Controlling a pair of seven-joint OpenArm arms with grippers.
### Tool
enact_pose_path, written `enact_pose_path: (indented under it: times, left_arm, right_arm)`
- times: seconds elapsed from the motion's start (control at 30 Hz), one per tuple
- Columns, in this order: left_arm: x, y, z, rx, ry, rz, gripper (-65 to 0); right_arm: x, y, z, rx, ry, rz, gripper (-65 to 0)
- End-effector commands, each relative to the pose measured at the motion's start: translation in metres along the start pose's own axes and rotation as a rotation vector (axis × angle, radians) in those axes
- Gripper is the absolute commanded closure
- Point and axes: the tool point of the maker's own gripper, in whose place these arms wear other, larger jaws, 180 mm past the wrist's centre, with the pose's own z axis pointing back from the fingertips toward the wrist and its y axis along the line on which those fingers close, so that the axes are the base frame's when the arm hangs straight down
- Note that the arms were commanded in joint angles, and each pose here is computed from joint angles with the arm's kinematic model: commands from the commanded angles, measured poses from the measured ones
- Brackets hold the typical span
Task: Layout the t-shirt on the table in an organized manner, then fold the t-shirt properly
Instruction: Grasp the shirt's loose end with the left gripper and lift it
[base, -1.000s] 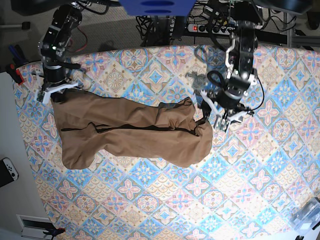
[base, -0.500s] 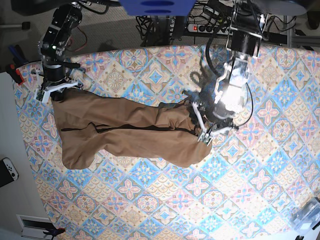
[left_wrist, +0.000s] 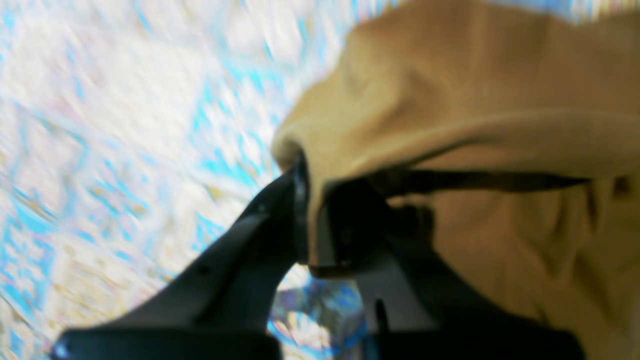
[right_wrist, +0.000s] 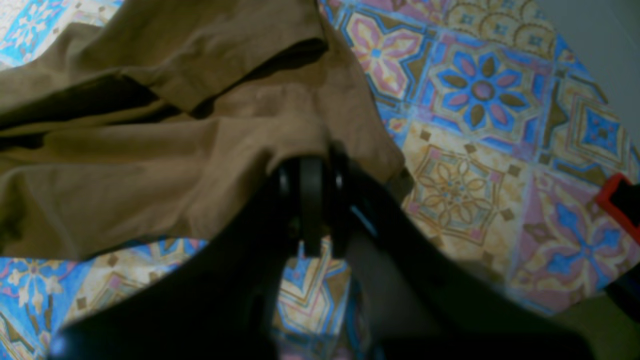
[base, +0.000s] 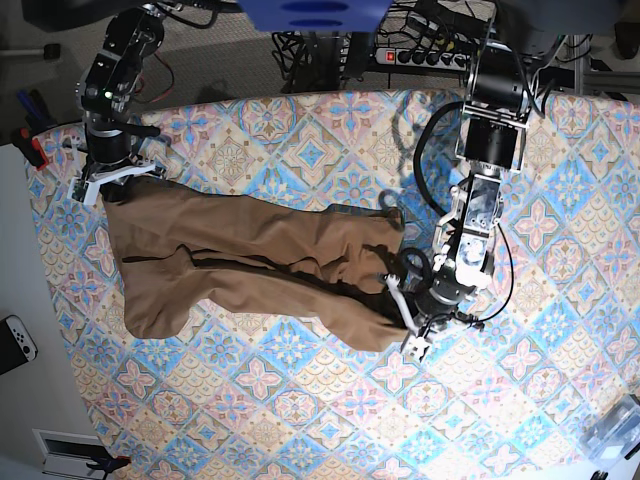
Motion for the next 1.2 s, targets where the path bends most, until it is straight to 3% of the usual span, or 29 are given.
enact_pose_path:
  times: [0.0, 0.2, 0.4, 0.53, 0.63, 0.77, 0.93, 1.03, 1.17]
  left_arm:
    - [0.033, 0.010, 0.004, 0.020, -0.080, -0.010, 0.0]
    - [0.103, 0.050, 0.000, 0.080, -0.189, -0.017, 0.0]
    - [0.151, 0.102, -0.054, 0.098, -0.185, 0.111, 0.0]
    - [0.144, 0.089, -0.072, 0.070, -0.169, 0.161, -31.7]
    - [0.123, 0.077, -0.077, 0.061, -0.164, 0.127, -44.3]
    - [0.105, 0.055, -0.072, 0.061, -0.214, 0.049, -46.1]
    - [0.102, 0.049, -0.030, 0.091, -0.293, -0.026, -46.1]
    - [0.094, 0.038, -0.002, 0.098, -0.299, -0.066, -46.5]
    - [0.055, 0.019, 0.008, 0.082, -0.229, -0.063, -46.5]
  right_arm:
    - [0.014, 0.000, 0.001, 0.005, -0.049, 0.005, 0.0]
    - [0.013, 0.000, 0.002, 0.004, -0.047, 0.006, 0.0]
    - [0.012, 0.000, 0.002, 0.004, -0.046, 0.007, 0.0]
    - [0.012, 0.001, 0.002, 0.006, -0.044, 0.006, 0.0]
    - [0.012, 0.001, 0.002, 0.006, -0.044, 0.006, 0.0]
    - [0.012, 0.001, 0.002, 0.005, -0.044, 0.007, 0.0]
    - [0.011, 0.000, 0.001, 0.005, -0.043, 0.007, 0.0]
    - [0.011, 0.000, 0.001, 0.005, -0.043, 0.007, 0.0]
    - [0.009, 0.016, 0.000, 0.047, -0.035, 0.015, 0.0]
